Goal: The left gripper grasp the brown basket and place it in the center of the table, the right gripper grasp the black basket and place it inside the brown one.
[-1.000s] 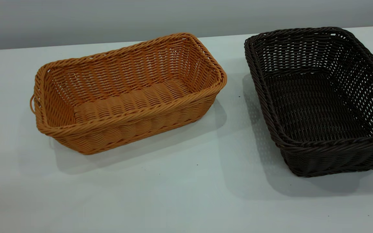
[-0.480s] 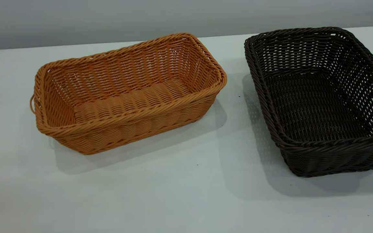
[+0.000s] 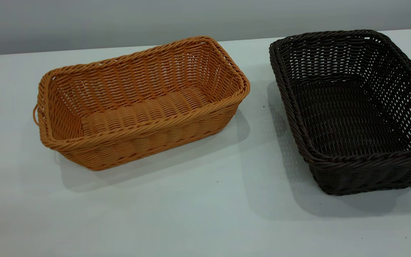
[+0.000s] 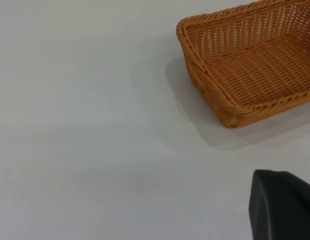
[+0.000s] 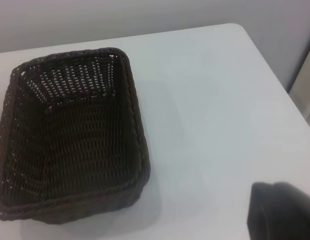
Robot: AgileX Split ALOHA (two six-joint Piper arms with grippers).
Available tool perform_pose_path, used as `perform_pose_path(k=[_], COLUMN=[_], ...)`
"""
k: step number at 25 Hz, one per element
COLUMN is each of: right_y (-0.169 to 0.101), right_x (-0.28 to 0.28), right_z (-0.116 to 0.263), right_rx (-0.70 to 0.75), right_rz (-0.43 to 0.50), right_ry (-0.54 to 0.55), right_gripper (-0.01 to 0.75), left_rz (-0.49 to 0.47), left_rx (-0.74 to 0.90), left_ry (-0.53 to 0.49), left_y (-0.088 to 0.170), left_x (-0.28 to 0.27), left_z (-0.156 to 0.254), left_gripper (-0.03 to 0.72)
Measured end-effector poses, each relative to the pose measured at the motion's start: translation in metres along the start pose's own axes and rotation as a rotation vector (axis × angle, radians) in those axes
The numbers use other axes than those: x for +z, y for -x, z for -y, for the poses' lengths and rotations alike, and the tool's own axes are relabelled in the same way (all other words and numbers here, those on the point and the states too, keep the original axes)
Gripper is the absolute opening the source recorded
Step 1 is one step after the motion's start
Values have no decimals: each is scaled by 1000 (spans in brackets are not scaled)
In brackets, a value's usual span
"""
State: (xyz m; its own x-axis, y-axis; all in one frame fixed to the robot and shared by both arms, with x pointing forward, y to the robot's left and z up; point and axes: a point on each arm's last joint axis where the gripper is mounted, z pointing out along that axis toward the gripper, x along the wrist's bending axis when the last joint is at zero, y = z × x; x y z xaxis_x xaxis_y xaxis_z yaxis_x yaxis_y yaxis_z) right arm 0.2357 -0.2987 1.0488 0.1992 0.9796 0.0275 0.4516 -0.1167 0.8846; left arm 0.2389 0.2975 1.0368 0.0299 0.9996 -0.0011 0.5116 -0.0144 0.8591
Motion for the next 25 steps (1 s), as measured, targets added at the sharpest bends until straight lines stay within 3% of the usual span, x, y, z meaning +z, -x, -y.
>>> perform_pose_path(k=[10, 15, 19, 25], right_y=[-4, -6, -11, -19], right_x=[0, -6, -19, -23], right_z=[0, -3, -11, -45], right_rx=[27, 13, -57, -78], right_rz=[-48, -69, -118, -194], right_ry=[0, 9, 2, -23], right_gripper=[3, 26, 142, 435], left_rz=[3, 58, 123, 172], left_rx=[6, 60, 142, 268], left_ry=[0, 31, 58, 75], left_y=[0, 5, 11, 15], left_x=[0, -8, -17, -14], left_z=[0, -7, -26, -61], left_gripper=[-1, 0, 86, 349])
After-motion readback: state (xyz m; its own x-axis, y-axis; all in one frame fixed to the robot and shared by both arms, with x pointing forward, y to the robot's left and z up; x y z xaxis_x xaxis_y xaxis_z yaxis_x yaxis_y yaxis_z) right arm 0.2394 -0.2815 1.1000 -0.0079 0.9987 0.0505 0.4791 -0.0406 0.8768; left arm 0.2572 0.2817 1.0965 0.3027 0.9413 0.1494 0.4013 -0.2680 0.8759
